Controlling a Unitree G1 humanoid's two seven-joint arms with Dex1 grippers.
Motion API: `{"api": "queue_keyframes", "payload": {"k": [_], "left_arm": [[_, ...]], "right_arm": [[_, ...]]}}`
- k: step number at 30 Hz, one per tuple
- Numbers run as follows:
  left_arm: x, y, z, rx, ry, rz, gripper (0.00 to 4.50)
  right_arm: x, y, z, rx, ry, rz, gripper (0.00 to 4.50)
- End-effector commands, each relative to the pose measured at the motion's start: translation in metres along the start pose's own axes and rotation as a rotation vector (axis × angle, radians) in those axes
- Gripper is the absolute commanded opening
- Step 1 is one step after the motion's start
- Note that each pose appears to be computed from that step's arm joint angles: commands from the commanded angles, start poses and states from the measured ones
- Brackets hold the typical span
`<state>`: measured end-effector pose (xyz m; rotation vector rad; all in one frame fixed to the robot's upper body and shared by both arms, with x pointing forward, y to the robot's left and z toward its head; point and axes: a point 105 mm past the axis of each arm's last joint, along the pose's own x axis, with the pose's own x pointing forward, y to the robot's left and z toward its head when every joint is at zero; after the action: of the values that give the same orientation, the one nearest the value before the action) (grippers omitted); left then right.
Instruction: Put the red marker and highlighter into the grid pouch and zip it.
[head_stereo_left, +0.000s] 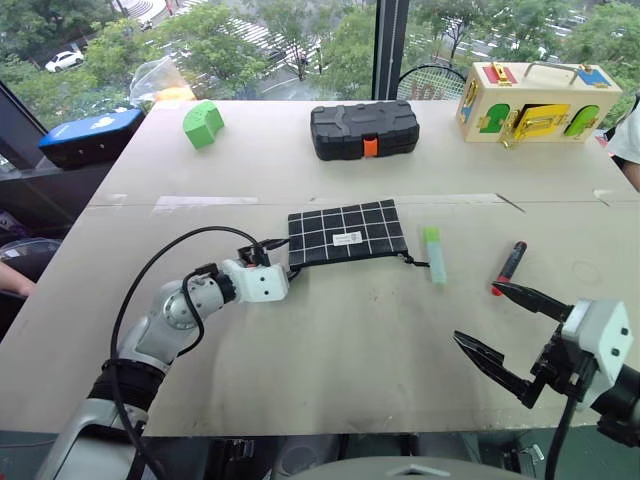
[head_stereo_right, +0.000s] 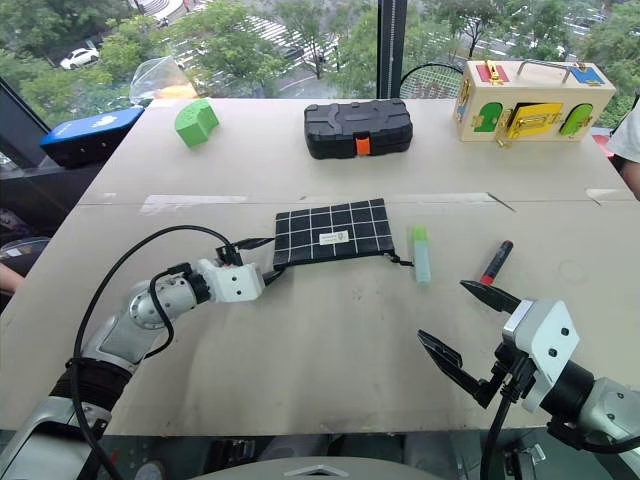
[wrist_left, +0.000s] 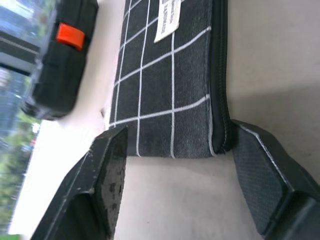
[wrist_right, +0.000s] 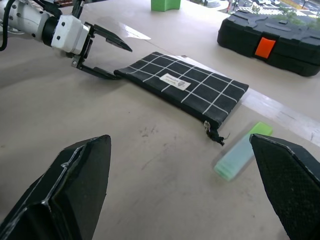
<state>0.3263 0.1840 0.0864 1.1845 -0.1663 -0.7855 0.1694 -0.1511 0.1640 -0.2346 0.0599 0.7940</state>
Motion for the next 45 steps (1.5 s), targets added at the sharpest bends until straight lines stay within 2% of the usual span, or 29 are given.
{"api": "queue_keyframes", "payload": {"k": [1, 7, 15, 18, 24, 27, 30, 32, 34, 37, 43, 45], "left_arm": [[0.002, -0.007, -0.023, 0.056, 0.087, -0.013, 3.26], [0.02, -0.004, -0.033, 0.119, 0.094, 0.01, 3.26], [0.047, 0.0, -0.025, 0.231, 0.023, -0.02, 3.26], [0.05, -0.002, -0.029, 0.186, 0.034, -0.08, 2.66], [0.042, 0.002, -0.027, -0.001, 0.02, -0.153, 0.05], [0.039, 0.012, -0.015, -0.147, -0.017, -0.167, 0.05], [0.035, 0.024, 0.01, -0.303, -0.065, -0.186, 0.05], [0.033, 0.031, 0.031, -0.365, -0.076, -0.203, 0.05], [0.031, 0.034, 0.045, -0.391, -0.074, -0.211, 0.05], [0.033, 0.037, 0.061, -0.42, -0.059, -0.187, 0.05], [0.034, 0.036, 0.073, -0.407, -0.018, -0.156, 0.05], [0.034, 0.034, 0.071, -0.406, -0.005, -0.144, 0.0]], "right_arm": [[-0.001, 0.003, 0.012, -0.04, -0.043, 0.001, 4.5], [-0.002, 0.002, 0.013, -0.042, -0.045, -0.017, 4.5], [-0.002, 0.001, 0.014, -0.037, -0.056, -0.04, 4.5], [-0.003, 0.001, 0.014, -0.038, -0.058, -0.052, 4.5], [-0.003, 0.001, 0.013, -0.041, -0.058, -0.086, 4.5], [0.002, 0.0, 0.009, -0.062, -0.036, -0.114, 4.5], [0.009, -0.008, -0.002, -0.091, 0.056, -0.168, 4.5], [0.023, -0.009, -0.008, -0.043, 0.1, -0.163, 4.5], [0.036, -0.009, -0.012, 0.023, 0.122, -0.152, 4.5], [0.066, -0.027, -0.027, 0.217, 0.157, -0.228, 4.5], [0.098, -0.04, -0.028, 0.388, 0.192, -0.291, 4.5], [0.101, -0.039, -0.021, 0.417, 0.171, -0.276, 3.98]]}}
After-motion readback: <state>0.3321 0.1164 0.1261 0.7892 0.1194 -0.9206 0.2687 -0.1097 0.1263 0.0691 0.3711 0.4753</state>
